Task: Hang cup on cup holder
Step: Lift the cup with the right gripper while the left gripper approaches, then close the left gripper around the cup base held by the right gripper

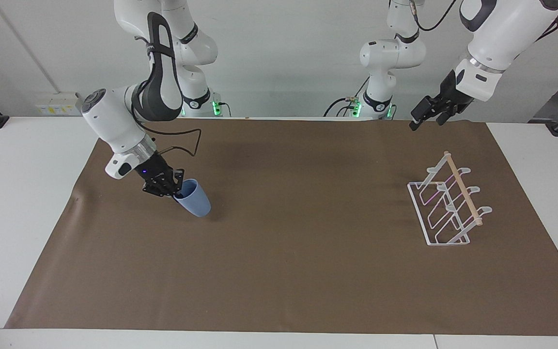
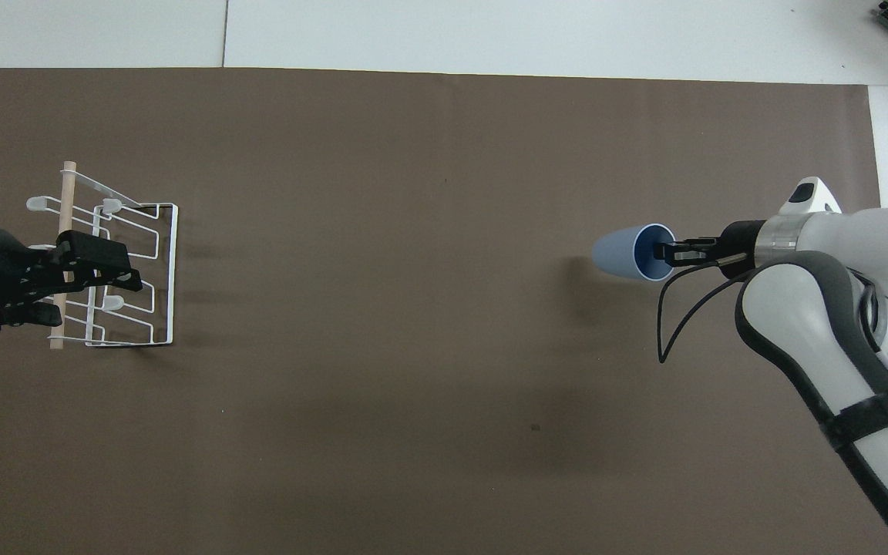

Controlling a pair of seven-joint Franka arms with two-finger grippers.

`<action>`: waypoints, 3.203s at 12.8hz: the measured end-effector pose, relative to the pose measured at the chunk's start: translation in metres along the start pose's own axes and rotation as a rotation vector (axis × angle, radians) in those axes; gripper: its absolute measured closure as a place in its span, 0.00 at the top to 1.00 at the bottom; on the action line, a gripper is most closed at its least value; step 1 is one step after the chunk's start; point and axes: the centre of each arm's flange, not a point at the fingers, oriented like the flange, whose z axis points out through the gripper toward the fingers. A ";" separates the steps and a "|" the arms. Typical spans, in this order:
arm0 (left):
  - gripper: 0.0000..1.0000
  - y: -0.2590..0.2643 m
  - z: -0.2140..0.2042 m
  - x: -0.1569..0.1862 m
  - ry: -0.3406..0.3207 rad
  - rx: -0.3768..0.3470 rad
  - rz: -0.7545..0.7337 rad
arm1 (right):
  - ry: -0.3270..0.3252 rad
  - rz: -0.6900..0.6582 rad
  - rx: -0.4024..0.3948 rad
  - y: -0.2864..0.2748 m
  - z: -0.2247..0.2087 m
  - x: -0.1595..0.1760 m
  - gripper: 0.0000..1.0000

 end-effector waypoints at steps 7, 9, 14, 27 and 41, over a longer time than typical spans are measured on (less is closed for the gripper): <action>1.00 0.031 0.001 -0.001 -0.115 -0.268 -0.617 | 0.131 0.149 0.428 -0.099 0.030 0.005 0.05; 1.00 0.029 -0.001 0.006 -0.168 -0.366 -0.776 | 0.167 0.219 0.534 -0.124 0.030 0.008 0.05; 1.00 0.037 0.010 0.003 -0.278 -0.568 -0.945 | 0.212 0.318 0.748 -0.195 0.028 0.015 0.05; 1.00 0.105 0.050 -0.010 -0.293 -0.648 -0.841 | 0.254 0.366 0.763 -0.325 0.021 -0.001 0.05; 0.99 0.115 0.043 -0.011 -0.238 -0.609 -0.714 | 0.247 0.382 0.762 -0.323 0.023 -0.001 0.05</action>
